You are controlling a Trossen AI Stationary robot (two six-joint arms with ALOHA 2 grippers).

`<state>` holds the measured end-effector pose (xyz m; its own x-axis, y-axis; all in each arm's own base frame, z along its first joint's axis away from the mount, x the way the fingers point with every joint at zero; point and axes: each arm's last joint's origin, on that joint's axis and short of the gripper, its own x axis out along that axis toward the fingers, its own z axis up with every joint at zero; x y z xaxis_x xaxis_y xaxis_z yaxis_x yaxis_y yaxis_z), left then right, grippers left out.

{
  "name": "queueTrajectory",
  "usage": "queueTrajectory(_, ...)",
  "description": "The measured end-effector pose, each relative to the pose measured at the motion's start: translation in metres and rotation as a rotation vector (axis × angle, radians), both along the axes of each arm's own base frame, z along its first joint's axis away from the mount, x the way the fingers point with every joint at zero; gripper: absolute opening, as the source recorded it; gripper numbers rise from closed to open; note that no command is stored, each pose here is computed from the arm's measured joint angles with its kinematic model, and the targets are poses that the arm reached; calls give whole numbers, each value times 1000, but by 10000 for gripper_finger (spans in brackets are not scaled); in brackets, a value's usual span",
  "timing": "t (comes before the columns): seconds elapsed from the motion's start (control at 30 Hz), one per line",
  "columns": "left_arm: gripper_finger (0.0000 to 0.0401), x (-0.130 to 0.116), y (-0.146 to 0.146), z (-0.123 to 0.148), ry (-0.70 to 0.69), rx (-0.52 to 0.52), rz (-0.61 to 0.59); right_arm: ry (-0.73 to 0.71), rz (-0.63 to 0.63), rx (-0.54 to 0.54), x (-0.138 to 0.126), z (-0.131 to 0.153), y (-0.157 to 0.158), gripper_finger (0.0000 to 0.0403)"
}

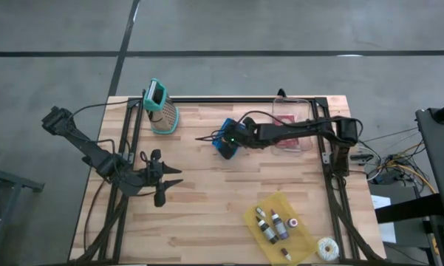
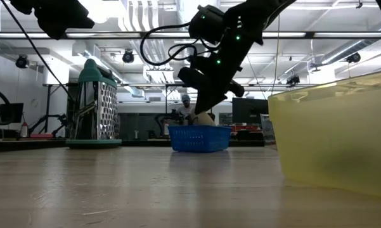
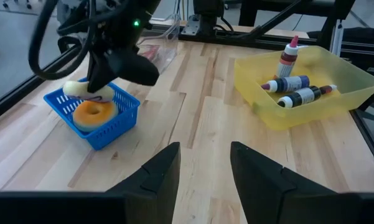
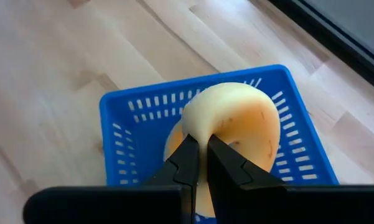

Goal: Pick & Place Food Item
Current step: Stack the top orange donut on top of the top left orange donut in the blue bin

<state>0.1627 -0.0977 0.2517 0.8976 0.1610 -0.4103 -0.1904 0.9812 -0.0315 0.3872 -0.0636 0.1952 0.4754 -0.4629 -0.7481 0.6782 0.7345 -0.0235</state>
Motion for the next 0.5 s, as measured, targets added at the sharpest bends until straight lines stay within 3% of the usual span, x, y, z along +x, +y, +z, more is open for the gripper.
queueTrajectory(0.2, 149, 0, 0, 0, 0, 0, 0, -21, 9, 75, 4, -8, 1, 19)
queueTrajectory(0.5, 149, 0, 0, 0, 0, 0, 0, 11, 7, 88, 8, -24, 1, 19)
